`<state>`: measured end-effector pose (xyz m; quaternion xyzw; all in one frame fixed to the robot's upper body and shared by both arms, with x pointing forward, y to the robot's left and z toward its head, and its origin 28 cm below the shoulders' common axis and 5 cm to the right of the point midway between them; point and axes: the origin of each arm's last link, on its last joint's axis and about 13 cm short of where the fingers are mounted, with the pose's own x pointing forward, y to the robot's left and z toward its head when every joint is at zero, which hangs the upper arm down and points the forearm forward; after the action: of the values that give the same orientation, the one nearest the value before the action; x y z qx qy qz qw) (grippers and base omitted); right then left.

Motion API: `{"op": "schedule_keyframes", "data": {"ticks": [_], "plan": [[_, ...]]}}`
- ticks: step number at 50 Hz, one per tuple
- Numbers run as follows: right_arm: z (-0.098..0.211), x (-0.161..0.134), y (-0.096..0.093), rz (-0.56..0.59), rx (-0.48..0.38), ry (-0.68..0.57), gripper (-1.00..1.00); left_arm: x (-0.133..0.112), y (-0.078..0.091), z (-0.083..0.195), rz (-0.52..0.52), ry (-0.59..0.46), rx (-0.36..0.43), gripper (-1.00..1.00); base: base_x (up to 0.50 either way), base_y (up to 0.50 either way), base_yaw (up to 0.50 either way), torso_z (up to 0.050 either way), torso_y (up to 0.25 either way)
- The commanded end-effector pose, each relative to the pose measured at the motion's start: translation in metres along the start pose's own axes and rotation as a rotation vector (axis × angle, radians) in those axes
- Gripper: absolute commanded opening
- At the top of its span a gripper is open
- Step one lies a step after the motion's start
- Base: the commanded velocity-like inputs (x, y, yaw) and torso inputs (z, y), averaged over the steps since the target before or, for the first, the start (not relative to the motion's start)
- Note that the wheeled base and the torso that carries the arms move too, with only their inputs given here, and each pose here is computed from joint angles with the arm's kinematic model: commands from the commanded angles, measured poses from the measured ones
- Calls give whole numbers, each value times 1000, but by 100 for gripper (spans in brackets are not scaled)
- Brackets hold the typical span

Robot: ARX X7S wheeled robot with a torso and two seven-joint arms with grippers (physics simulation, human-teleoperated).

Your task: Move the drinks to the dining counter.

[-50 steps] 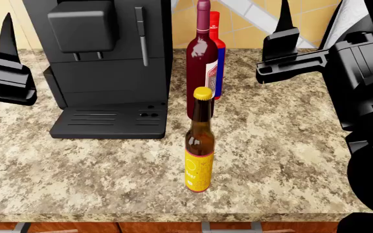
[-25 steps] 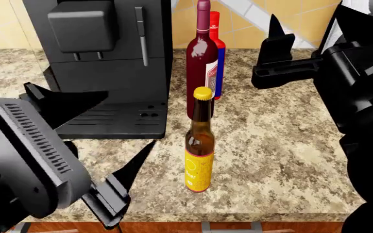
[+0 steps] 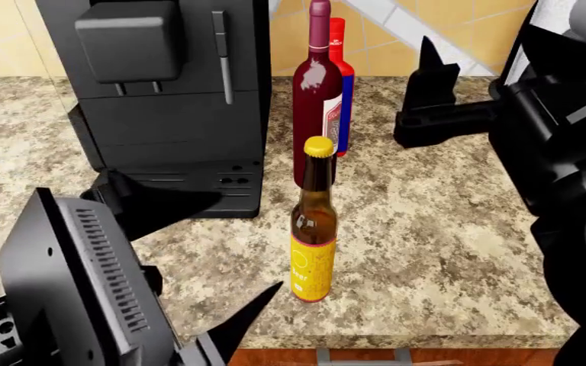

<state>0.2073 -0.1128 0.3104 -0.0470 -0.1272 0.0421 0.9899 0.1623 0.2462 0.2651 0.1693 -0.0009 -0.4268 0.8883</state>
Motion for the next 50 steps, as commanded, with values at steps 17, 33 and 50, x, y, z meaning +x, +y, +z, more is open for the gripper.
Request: {"op": "schedule_keyframes", "data": {"ticks": [17,33,50], "plan": [[-7,-1,0,8,2,22,100,19,5,-12,-42,1,-29,100,0,0,0,0,0],[-6,-4,-4,0,-2,24,100,34,13,-17,-60,-9,-43,100,0,0,0,0,0],[-10,-5,-4,-2,-1,29,100,41,13,-21,-87,-9,-49,100,0,0,0,0,0]]}}
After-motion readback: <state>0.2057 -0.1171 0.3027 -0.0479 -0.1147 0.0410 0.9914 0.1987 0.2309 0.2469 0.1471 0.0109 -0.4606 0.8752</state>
